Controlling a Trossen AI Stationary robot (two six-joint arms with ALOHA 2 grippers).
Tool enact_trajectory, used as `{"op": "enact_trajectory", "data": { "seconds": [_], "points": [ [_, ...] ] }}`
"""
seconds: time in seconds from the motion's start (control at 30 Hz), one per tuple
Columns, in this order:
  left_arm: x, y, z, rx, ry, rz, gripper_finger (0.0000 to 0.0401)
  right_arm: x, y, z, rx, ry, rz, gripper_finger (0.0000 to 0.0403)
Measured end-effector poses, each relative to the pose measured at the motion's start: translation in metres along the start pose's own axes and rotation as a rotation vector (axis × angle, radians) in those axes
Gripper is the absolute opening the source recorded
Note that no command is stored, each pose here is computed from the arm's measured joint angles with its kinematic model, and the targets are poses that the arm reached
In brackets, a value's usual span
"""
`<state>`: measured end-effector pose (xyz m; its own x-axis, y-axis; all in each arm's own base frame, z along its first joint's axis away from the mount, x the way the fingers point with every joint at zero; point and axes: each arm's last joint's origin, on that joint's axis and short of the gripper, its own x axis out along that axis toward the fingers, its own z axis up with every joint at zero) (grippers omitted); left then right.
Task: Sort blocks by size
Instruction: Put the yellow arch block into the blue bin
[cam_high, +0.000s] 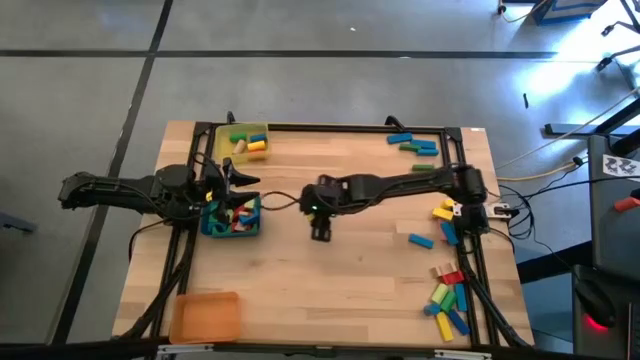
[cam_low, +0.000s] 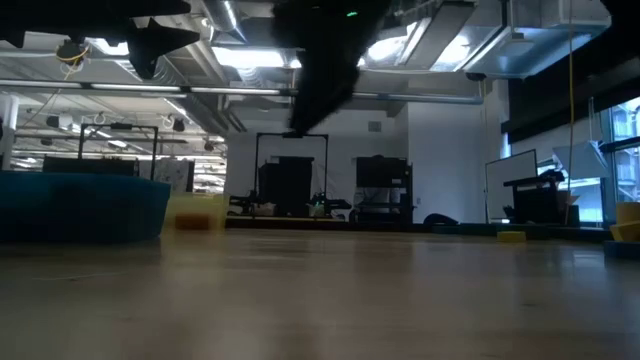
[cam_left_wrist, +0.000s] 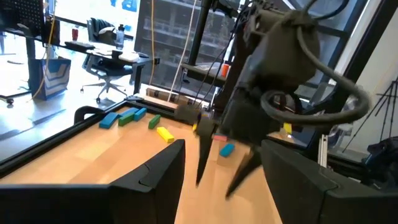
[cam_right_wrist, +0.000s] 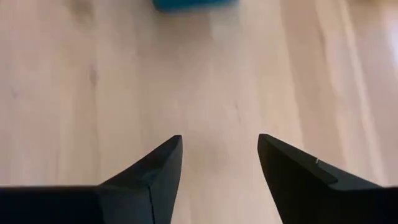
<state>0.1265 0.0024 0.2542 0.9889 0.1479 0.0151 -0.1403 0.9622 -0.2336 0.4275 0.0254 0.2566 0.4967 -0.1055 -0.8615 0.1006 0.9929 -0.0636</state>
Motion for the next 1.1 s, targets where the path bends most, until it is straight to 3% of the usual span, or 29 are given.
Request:
{"op": "enact_trajectory", "data": {
  "seconds": [0.13,0.3,0.6,0.8,1.1],
  "points": [
    [0.0,0.0,0.0,0.0,0.001,0.001,0.0196,-0.018,0.004,-0.027,0.039,0.085,-0.107,0.0197],
    [0.001,0.0,-0.002,0.005,0.017,0.004,0.0196,-0.04,0.005,-0.063,0.133,0.12,-0.147,0.0188],
    [0.008,0.001,-0.009,0.018,0.076,0.019,0.0196,-0.072,-0.01,-0.133,0.434,0.258,-0.218,0.0186],
    [0.016,0.002,-0.022,0.036,0.194,0.046,0.0196,-0.087,-0.017,-0.166,0.597,0.402,-0.286,0.0186],
    [0.024,0.006,-0.044,0.042,0.38,0.095,0.0196,-0.078,-0.019,-0.201,0.594,0.62,-0.334,0.0186]
  ]
}}
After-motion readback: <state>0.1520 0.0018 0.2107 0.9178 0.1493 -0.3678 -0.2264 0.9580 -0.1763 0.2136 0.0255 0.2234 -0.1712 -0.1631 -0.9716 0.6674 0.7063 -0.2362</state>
